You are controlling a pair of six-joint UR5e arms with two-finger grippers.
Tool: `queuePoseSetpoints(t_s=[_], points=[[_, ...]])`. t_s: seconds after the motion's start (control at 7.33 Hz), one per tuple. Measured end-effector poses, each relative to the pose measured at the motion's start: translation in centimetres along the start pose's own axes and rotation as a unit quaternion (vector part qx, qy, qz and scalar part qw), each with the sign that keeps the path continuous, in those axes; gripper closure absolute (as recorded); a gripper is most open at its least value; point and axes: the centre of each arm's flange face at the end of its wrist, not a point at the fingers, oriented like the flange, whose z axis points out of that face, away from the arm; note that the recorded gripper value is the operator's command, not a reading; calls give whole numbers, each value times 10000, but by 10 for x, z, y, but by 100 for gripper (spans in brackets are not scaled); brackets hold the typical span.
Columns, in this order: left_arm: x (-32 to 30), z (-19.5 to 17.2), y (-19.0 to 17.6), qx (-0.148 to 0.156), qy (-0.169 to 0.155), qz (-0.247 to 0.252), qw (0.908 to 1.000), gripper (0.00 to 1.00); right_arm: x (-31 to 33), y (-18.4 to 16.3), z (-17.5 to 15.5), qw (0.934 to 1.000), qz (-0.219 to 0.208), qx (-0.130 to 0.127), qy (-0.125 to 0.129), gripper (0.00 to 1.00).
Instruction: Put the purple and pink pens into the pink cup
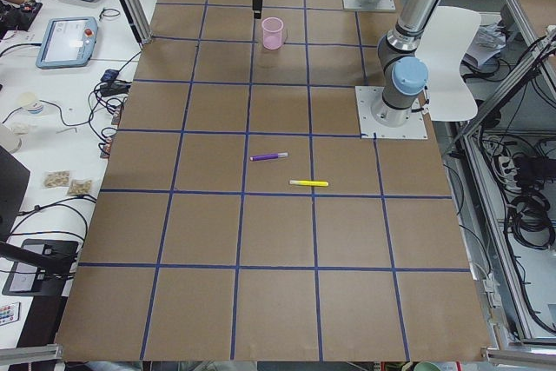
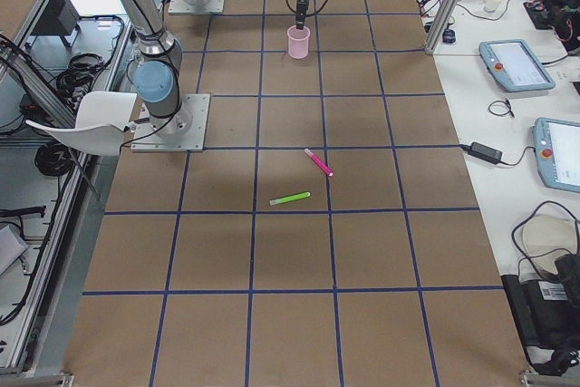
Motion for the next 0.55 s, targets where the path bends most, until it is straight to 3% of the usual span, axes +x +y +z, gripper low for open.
queuePoseSetpoints(t_s=[0.55], points=[[0,1,-1,8,10,0,10000,0,0,0,-1,10000,41,32,-5,0]])
